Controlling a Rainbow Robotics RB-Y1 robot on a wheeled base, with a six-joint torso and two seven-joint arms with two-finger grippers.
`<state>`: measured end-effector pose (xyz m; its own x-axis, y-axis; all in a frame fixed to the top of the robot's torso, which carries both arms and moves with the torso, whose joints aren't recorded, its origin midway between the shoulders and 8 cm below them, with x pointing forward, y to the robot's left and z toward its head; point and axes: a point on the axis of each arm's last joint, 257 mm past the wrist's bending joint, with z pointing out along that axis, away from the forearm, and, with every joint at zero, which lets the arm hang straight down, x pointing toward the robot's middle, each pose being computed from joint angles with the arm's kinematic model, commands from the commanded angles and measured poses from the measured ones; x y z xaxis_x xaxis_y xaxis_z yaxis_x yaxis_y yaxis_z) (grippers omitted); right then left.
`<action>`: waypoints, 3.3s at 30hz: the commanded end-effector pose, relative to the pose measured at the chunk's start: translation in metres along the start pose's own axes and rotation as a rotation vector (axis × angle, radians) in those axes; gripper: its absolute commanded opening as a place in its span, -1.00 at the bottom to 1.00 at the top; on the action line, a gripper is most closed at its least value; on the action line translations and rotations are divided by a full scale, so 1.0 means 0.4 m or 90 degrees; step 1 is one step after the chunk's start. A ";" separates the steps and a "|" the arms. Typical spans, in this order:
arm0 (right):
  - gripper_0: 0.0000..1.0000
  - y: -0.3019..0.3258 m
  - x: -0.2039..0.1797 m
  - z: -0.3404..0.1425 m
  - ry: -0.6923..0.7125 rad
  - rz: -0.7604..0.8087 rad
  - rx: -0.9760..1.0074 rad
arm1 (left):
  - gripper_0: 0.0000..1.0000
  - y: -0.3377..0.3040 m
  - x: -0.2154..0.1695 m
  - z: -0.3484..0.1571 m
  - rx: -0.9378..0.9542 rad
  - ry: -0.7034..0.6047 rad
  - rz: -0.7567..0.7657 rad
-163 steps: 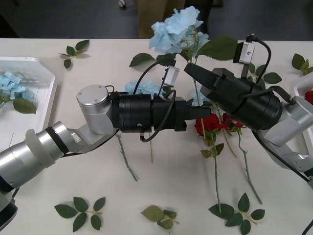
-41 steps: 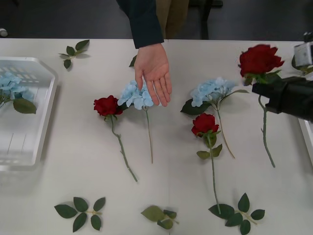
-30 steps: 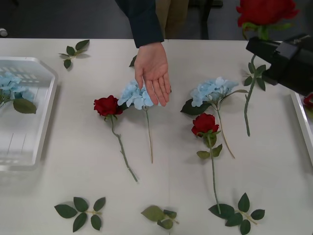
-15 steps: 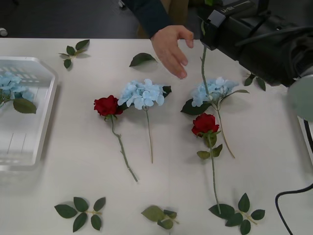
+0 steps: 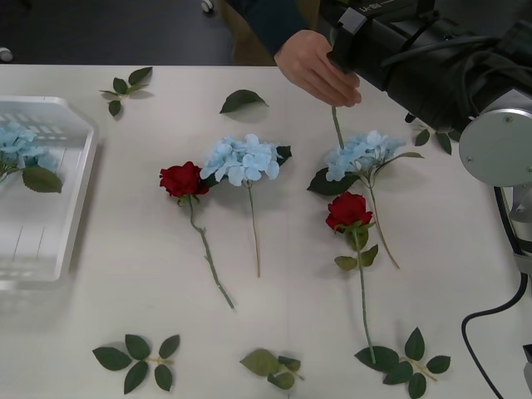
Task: Place the red flowers into the right box and the blue flowers into the left box. If a person shows an open palm, hand one flower to the person first, then continue sorting.
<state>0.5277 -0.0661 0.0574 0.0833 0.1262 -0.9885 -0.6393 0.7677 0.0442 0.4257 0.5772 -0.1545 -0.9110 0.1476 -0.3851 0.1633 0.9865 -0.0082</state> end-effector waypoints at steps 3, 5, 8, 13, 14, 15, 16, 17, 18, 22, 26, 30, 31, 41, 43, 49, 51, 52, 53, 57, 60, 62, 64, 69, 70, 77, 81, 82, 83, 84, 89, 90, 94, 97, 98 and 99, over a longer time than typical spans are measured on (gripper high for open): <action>0.73 0.031 -0.061 0.011 -0.037 -0.023 -0.011 | -1.00 -0.012 -0.055 -0.034 0.007 -0.034 0.056; 0.83 0.036 -0.065 0.008 -0.040 -0.019 -0.014 | -1.00 -0.014 -0.052 -0.031 0.009 -0.032 0.055; 0.85 0.036 -0.064 -0.002 -0.042 -0.018 -0.013 | -1.00 -0.014 -0.052 -0.032 0.010 -0.032 0.055; 0.86 0.038 -0.047 -0.066 -0.026 -0.014 -0.024 | -1.00 -0.015 -0.051 -0.032 0.010 -0.031 0.055; 0.86 0.037 -0.036 -0.094 -0.012 -0.017 -0.029 | -1.00 -0.014 -0.050 -0.034 0.010 -0.031 0.055; 0.86 0.037 -0.031 -0.109 -0.004 -0.016 -0.031 | -1.00 -0.015 -0.049 -0.031 0.011 -0.030 0.055; 0.86 0.042 -0.023 -0.149 0.011 -0.011 -0.037 | -1.00 -0.015 -0.050 -0.032 0.011 -0.030 0.055; 0.85 0.043 -0.020 -0.164 0.017 -0.008 -0.039 | -1.00 -0.015 -0.049 -0.031 0.011 -0.030 0.055; 0.86 0.053 -0.018 -0.196 0.028 -0.003 -0.047 | -1.00 -0.016 -0.051 -0.032 0.011 -0.030 0.056; 0.86 0.073 0.004 -0.307 0.076 0.018 -0.061 | -1.00 -0.012 -0.046 -0.031 0.009 -0.027 0.055; 0.86 0.053 0.053 -0.408 0.141 0.031 -0.039 | -1.00 -0.013 -0.046 -0.029 0.009 -0.027 0.056; 0.86 -0.033 0.141 -0.479 0.208 0.066 0.026 | -1.00 -0.023 -0.038 -0.006 0.016 -0.018 0.057; 0.86 -0.061 0.165 -0.489 0.219 0.073 0.044 | -1.00 -0.025 -0.037 0.000 0.016 -0.014 0.058; 0.86 -0.257 0.449 -0.573 0.386 0.119 0.182 | -1.00 -0.087 0.051 0.184 0.045 0.060 0.062; 0.85 -0.285 0.485 -0.575 0.400 0.125 0.208 | -1.00 -0.099 0.056 0.212 0.053 0.061 0.054; 0.85 -0.378 0.588 -0.540 0.412 0.153 0.274 | -1.00 -0.093 0.074 0.273 0.046 0.057 0.035; 0.85 -0.403 0.607 -0.520 0.410 0.159 0.289 | -1.00 -0.092 0.080 0.294 0.042 0.053 0.038; 0.86 -0.412 0.614 -0.505 0.406 0.162 0.295 | -1.00 -0.090 0.082 0.302 0.038 0.049 0.038; 0.86 -0.425 0.624 -0.492 0.406 0.161 0.306 | -1.00 -0.087 0.084 0.313 0.033 0.045 0.041; 0.86 -0.464 0.647 -0.439 0.410 0.154 0.331 | -1.00 -0.077 0.087 0.328 0.022 0.037 0.047; 0.86 -0.470 0.669 -0.400 0.428 0.136 0.331 | -0.94 -0.073 0.091 0.329 0.018 0.040 0.050; 0.85 -0.467 0.693 -0.375 0.447 0.123 0.327 | -0.02 -0.071 0.090 0.328 0.016 0.040 0.053; 0.86 -0.464 0.718 -0.353 0.463 0.109 0.320 | 0.66 -0.067 0.092 0.327 0.015 0.039 0.049; 0.86 -0.463 0.761 -0.324 0.491 0.087 0.311 | 0.78 -0.067 0.093 0.328 0.014 0.039 0.051; 0.86 -0.458 0.768 -0.315 0.497 0.079 0.306 | 0.79 -0.066 0.093 0.328 0.014 0.040 0.052; 0.86 -0.421 0.807 -0.284 0.517 0.046 0.284 | 0.78 -0.068 0.088 0.323 0.015 0.039 0.054; 0.84 -0.405 0.829 -0.274 0.530 0.021 0.272 | 0.78 -0.137 0.056 0.243 0.064 0.070 0.098; 0.78 -0.405 0.829 -0.270 0.530 0.016 0.271 | 0.78 -0.151 0.051 0.229 0.074 0.073 0.105; 0.52 -0.403 0.838 -0.269 0.534 0.011 0.269 | 0.79 -0.181 0.042 0.206 0.096 0.076 0.108; 0.30 -0.401 0.844 -0.265 0.535 0.007 0.268 | 0.78 -0.205 0.031 0.188 0.113 0.078 0.102; -0.31 -0.411 0.863 -0.265 0.537 -0.010 0.271 | 0.79 -0.321 -0.001 0.112 0.168 0.108 0.056; -0.44 -0.412 0.865 -0.267 0.539 -0.012 0.272 | 0.78 -0.344 -0.001 0.104 0.173 0.121 0.045; -1.00 -0.412 0.867 -0.269 0.541 -0.014 0.272 | 0.79 -0.430 0.007 0.095 0.188 0.160 0.010; -1.00 -0.411 0.863 -0.264 0.536 -0.013 0.271 | 0.79 -0.516 0.011 0.103 0.204 0.188 -0.016; -1.00 -0.410 0.862 -0.263 0.533 -0.011 0.271 | 0.78 -0.529 0.011 0.106 0.207 0.192 -0.021; -1.00 -0.408 0.848 -0.252 0.522 -0.013 0.269 | 0.79 -0.567 0.011 0.115 0.212 0.201 -0.031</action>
<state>0.5732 -0.2254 -0.3168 -0.6164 -0.2440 -0.7487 -0.2818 0.9562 -0.0796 0.3906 0.3723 -0.2156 -0.9960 0.0853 -0.0269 0.0893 0.9368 -0.3384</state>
